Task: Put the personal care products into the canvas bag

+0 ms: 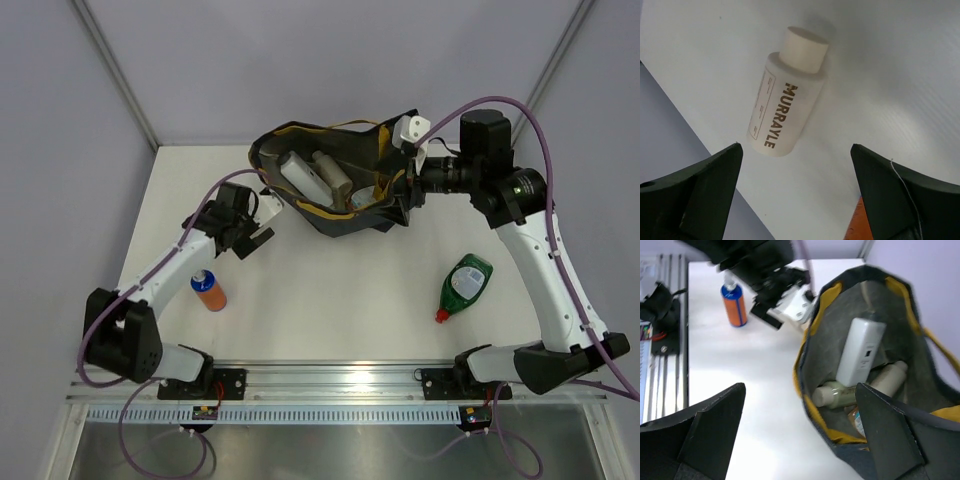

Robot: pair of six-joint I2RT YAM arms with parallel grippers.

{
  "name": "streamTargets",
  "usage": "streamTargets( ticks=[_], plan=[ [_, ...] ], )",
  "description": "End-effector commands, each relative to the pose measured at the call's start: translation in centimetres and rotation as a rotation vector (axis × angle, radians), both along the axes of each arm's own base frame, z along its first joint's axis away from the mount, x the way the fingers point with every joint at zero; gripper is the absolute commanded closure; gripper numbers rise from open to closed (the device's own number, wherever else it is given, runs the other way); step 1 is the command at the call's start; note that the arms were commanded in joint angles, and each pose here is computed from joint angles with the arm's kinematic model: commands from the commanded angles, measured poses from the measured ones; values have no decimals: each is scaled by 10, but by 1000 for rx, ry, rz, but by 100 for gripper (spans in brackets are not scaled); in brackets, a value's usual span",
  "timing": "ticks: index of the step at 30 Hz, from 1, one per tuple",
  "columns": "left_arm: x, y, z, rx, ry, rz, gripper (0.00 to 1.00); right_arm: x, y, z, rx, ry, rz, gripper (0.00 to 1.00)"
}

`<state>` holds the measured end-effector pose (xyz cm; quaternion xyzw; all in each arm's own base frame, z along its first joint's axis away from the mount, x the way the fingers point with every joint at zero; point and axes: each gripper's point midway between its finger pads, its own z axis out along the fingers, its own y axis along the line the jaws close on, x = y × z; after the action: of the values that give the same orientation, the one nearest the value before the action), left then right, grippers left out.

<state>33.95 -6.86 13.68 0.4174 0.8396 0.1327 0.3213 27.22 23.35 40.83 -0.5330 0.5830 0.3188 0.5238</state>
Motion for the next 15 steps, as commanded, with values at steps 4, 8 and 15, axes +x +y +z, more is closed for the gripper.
streamTargets(
  ticks=[4, 8, 15],
  plan=[
    [43, 24, -10, 52, 44, -42, 7, -12, -4, -37, -35, 10, 96, 1],
    [56, 32, -31, 71, 118, -60, 8, -6, -13, -42, -29, 46, 70, 1],
    [60, 44, -70, 42, 281, -81, 8, 0, -25, -49, 3, 103, 50, 1]
  ],
)
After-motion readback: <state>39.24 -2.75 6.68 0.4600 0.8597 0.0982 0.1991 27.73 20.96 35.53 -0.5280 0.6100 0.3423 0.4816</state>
